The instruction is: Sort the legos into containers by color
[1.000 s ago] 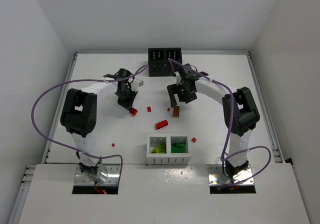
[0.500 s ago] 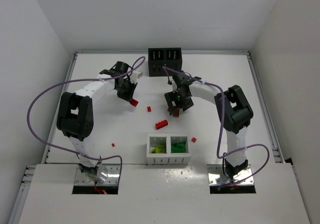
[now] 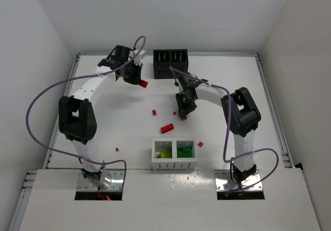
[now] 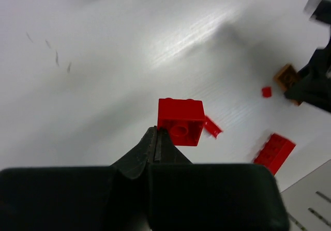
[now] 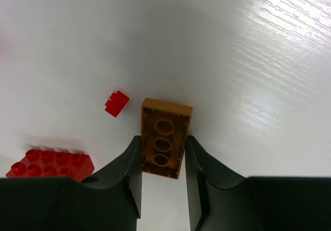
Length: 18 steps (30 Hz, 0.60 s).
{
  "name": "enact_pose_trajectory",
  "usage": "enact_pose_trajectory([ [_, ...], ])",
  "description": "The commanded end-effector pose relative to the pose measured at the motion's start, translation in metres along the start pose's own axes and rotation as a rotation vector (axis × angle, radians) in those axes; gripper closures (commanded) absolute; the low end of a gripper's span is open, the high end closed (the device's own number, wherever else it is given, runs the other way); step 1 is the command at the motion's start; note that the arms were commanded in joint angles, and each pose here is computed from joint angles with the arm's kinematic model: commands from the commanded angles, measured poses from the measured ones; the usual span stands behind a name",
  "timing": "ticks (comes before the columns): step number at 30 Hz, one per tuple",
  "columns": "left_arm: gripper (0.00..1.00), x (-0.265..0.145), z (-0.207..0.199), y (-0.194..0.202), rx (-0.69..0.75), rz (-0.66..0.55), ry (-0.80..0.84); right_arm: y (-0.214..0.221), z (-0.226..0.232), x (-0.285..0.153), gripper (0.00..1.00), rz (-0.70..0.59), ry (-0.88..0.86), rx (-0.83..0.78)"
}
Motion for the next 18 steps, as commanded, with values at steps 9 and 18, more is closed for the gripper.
enact_pose_trajectory([
  [9, 1.00, 0.041, -0.034, -0.134, -0.047, -0.283, 0.154, -0.033, -0.014, -0.039, 1.00, -0.138, 0.114, -0.047],
  [18, 0.98, 0.070, -0.053, -0.190, 0.006, -0.470, 0.182, -0.068, -0.017, -0.101, 1.00, -0.296, 0.159, -0.115],
])
Point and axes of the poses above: each gripper's point midway between its finger pads, its own x axis out along the fingers, its own z axis along the line the jaws close on, y = z × x, the point moved 3 cm from there along -x, back along the fingers, and after that the axes turned 10 degrees about -x, right-handed, at the moved point
